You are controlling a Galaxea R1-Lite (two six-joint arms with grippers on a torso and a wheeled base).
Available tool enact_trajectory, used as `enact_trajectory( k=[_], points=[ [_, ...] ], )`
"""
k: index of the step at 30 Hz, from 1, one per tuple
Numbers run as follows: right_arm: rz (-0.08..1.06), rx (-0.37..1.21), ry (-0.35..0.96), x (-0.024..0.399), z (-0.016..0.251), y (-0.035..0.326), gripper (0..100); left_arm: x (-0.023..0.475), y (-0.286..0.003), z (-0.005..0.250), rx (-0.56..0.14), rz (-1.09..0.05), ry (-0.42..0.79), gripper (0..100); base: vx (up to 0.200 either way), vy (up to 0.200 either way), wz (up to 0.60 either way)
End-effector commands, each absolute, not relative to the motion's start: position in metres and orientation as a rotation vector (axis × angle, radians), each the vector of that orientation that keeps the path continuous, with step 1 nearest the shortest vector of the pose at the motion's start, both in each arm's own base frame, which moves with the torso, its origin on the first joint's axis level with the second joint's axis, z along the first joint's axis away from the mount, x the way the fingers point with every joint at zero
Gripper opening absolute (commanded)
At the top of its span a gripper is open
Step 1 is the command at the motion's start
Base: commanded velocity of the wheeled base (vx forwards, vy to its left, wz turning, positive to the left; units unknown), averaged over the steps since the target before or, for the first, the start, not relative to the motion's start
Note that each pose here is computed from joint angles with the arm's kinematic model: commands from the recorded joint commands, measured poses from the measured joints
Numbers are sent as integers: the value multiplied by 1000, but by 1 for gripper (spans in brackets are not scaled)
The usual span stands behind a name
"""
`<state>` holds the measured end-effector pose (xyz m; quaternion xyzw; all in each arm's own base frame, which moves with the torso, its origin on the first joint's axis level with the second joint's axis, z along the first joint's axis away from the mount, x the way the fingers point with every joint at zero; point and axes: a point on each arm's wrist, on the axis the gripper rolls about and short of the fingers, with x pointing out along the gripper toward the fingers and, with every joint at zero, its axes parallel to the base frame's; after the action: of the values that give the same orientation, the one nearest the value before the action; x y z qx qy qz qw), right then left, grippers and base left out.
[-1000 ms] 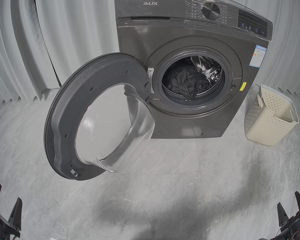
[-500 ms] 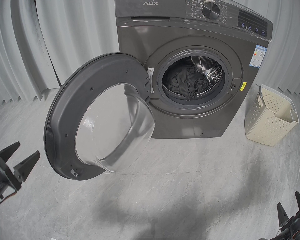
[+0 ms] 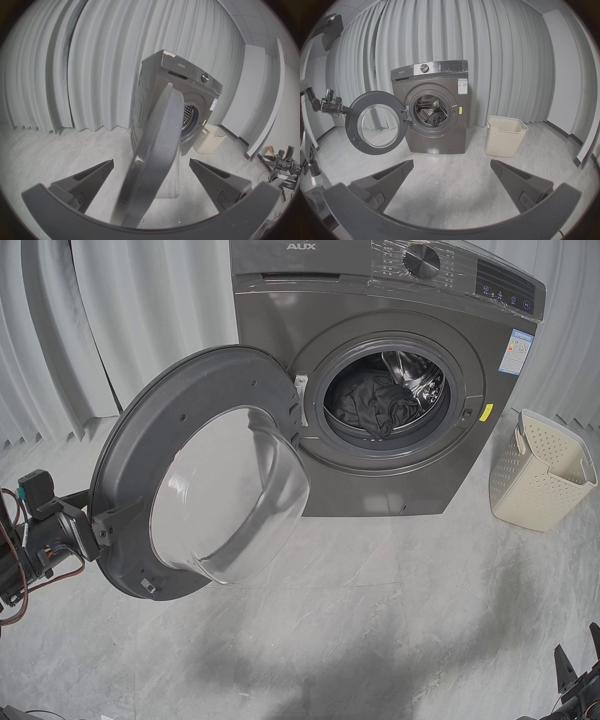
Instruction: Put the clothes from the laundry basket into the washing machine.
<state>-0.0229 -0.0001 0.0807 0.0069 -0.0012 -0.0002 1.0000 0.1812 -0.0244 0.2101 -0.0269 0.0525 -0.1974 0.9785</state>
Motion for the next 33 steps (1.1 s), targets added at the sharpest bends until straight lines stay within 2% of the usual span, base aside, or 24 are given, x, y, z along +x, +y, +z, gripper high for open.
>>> enact_trajectory(
  k=[1, 5, 10, 11, 13, 14, 18, 25, 30, 33],
  points=[
    [0, 14, 9, -22, 76, 0, 100, 193, -33, 200, -61, -434, 163, 100, 0, 0, 0],
    [0, 14, 9, -22, 76, 0, 100, 193, -42, 198, -57, -477, 174, 100, 0, 0, 0],
    [0, 14, 9, -22, 76, 0, 100, 185, -65, 198, -53, -605, 177, 100, 0, 0, 0],
    [0, 14, 9, -22, 76, 0, 100, 179, -75, 200, -61, -664, 174, 100, 0, 0, 0],
    [0, 14, 9, -22, 76, 0, 100, 179, -76, 200, -62, -668, 173, 100, 0, 0, 0],
    [0, 14, 9, -22, 76, 0, 100, 163, -92, 205, -131, -775, 179, 100, 0, 0, 0],
    [0, 14, 9, -22, 76, 0, 100, 144, -100, 211, -210, -857, 182, 100, 0, 0, 0],
    [0, 14, 9, -22, 76, 0, 100, 127, -87, 213, -220, -835, 138, 100, 0, 0, 0],
    [0, 14, 9, -22, 76, 0, 100, 134, -71, 214, -215, -708, 111, 100, 0, 0, 0],
    [0, 14, 9, -22, 76, 0, 100, 151, -74, 207, -183, -672, 150, 100, 0, 0, 0]
  ],
)
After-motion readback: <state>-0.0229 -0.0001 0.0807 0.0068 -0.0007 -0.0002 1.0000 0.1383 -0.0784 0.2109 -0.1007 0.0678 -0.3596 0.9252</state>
